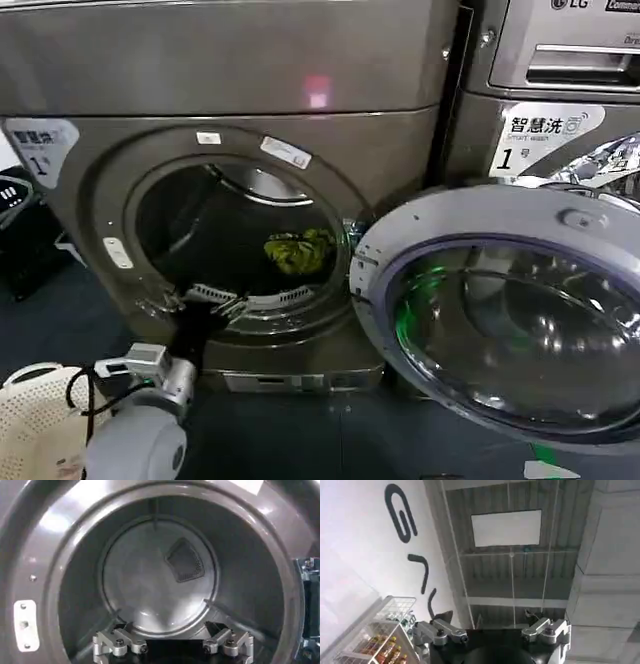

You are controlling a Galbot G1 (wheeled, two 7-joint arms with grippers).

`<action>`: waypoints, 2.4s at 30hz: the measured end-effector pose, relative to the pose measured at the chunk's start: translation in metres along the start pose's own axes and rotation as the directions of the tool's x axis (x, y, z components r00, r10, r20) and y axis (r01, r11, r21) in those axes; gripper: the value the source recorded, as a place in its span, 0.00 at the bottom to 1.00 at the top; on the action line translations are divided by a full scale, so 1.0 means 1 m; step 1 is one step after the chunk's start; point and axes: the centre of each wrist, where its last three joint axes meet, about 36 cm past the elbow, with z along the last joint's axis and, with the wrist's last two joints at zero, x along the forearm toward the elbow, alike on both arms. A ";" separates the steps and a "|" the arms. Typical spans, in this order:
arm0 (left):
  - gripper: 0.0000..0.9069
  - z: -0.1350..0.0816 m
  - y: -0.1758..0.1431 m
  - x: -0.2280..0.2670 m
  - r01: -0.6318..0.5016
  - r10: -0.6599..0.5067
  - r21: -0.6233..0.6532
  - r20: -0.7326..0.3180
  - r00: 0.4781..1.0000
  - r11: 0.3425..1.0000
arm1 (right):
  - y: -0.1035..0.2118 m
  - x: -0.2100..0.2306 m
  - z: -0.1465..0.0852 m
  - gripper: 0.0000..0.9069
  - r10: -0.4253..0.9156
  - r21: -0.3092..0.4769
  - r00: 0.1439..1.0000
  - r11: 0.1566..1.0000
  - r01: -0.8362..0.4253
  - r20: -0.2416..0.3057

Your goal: Grasp the clothes from the dryer.

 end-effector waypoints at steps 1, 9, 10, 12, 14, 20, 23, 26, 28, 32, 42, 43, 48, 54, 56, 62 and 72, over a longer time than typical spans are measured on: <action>1.00 0.000 0.000 0.000 0.000 0.000 0.000 0.000 1.000 1.000 | 0.000 0.000 0.000 1.00 0.000 -0.001 1.000 1.000 0.000 0.000; 1.00 -0.001 0.000 0.001 0.001 -0.001 0.001 0.001 1.000 1.000 | 0.001 0.000 0.000 1.00 -0.002 -0.002 1.000 1.000 0.002 0.000; 1.00 -0.001 0.000 0.001 0.001 -0.001 0.001 0.002 1.000 1.000 | 0.001 0.000 0.000 1.00 -0.002 -0.002 1.000 1.000 0.002 0.000; 1.00 -0.001 0.000 0.001 0.001 -0.001 0.001 0.003 1.000 1.000 | 0.000 0.001 0.000 1.00 -0.002 -0.001 1.000 1.000 0.002 0.000; 1.00 -0.001 0.000 0.000 0.000 0.000 0.001 0.002 1.000 1.000 | 0.000 0.001 0.000 1.00 -0.002 0.000 1.000 1.000 0.002 0.000; 1.00 0.000 -0.001 -0.001 -0.003 0.003 0.003 0.001 1.000 1.000 | 0.000 0.001 0.000 1.00 -0.001 -0.001 1.000 1.000 0.001 0.000; 1.00 0.001 -0.001 -0.002 -0.003 0.003 0.003 -0.001 1.000 1.000 | 0.001 0.001 -0.001 1.00 -0.008 -0.002 1.000 1.000 0.008 0.001; 1.00 0.002 -0.001 -0.004 -0.003 0.003 0.003 -0.001 1.000 1.000 | 0.002 0.001 -0.002 1.00 -0.008 -0.003 1.000 1.000 0.008 0.001; 1.00 0.003 -0.001 -0.006 -0.005 0.005 0.003 -0.002 1.000 1.000 | 0.002 0.001 -0.003 1.00 -0.008 -0.002 1.000 1.000 0.008 0.003; 1.00 0.004 -0.002 -0.013 -0.010 0.010 0.001 -0.003 1.000 1.000 | 0.001 0.002 -0.004 1.00 -0.010 -0.002 1.000 1.000 0.010 0.009; 1.00 0.009 0.001 -0.074 -0.021 0.021 0.010 0.012 1.000 1.000 | -0.007 0.007 -0.011 1.00 -0.014 0.004 1.000 1.000 0.014 0.024; 1.00 0.010 0.001 -0.084 -0.022 0.022 0.011 0.011 1.000 1.000 | -0.007 0.008 -0.012 1.00 -0.015 0.005 1.000 1.000 0.015 0.024; 1.00 0.012 0.000 -0.137 -0.026 0.026 0.019 0.016 1.000 0.999 | -0.012 0.009 -0.014 1.00 -0.017 0.013 0.999 1.000 0.016 0.027; 1.00 0.011 -0.002 -0.200 -0.024 0.024 0.013 0.013 1.000 1.000 | -0.018 0.010 -0.013 1.00 -0.009 0.023 1.000 1.000 0.008 0.029; 1.00 0.010 -0.001 -0.221 -0.017 0.017 0.007 0.009 1.000 1.000 | -0.019 0.010 -0.013 1.00 -0.008 0.025 1.000 1.000 0.007 0.030; 1.00 0.005 0.004 -0.281 0.004 -0.004 -0.017 -0.007 1.000 1.000 | -0.022 0.009 -0.011 1.00 0.004 0.027 0.999 1.000 -0.005 0.036; 1.00 0.000 0.006 -0.362 -0.012 0.004 -0.117 -0.067 0.998 0.993 | -0.025 0.010 -0.007 1.00 0.008 0.030 0.999 1.000 -0.009 0.039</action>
